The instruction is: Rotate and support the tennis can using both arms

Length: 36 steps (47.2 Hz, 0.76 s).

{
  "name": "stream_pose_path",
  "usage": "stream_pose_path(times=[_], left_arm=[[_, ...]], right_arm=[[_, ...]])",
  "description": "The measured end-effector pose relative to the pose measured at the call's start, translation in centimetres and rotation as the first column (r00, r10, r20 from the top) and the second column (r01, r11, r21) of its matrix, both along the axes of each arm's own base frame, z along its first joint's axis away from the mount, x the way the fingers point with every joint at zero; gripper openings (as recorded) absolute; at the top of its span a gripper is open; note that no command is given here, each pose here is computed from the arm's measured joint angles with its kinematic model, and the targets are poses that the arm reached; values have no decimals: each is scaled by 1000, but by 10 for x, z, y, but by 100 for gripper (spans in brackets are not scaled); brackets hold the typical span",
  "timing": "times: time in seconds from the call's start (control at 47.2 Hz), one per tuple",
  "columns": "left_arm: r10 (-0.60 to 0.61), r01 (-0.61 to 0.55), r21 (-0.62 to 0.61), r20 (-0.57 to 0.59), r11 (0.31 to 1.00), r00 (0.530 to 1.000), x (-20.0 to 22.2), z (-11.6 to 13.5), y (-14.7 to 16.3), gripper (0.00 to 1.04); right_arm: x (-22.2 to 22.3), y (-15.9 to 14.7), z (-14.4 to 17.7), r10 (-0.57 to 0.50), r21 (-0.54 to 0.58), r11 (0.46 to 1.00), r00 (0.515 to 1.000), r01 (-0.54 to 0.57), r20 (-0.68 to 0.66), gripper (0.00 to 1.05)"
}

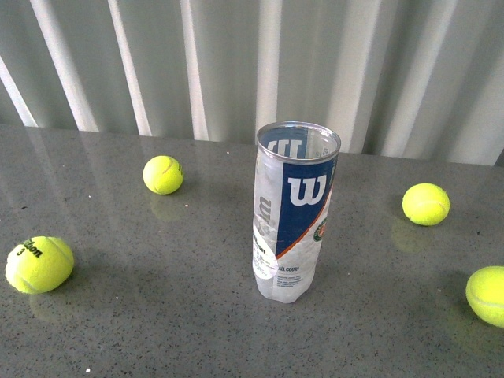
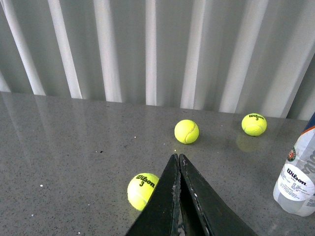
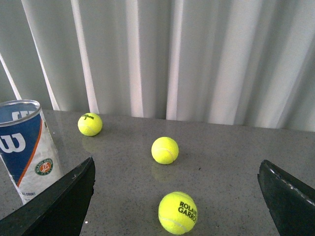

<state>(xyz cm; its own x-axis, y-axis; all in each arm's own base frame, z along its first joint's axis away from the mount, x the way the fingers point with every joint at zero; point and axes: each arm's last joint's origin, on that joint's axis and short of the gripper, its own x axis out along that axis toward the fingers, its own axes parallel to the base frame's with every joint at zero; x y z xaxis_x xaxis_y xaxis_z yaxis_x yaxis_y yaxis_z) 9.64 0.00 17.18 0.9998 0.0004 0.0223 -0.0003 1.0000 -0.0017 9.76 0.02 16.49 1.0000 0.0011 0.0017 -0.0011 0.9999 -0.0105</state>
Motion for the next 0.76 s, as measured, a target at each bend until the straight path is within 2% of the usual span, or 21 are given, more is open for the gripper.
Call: stream_pose_path(times=[0.148, 0.424, 0.615, 0.763], left_arm=[[0, 0, -1, 0, 1000, 1000, 0, 0, 0, 5], [0, 0, -1, -1, 1000, 1000, 0, 0, 0, 65], [0, 0, -1, 0, 1000, 1000, 0, 0, 0, 99], [0, 0, 0, 0, 1000, 1000, 0, 0, 0, 98]], right_arm=[[0, 0, 0, 0, 0, 1000, 1000, 0, 0, 98], [0, 0, 0, 0, 0, 1000, 1000, 0, 0, 98], [0, 0, 0, 0, 0, 1000, 1000, 0, 0, 98], [0, 0, 0, 0, 0, 1000, 1000, 0, 0, 98]])
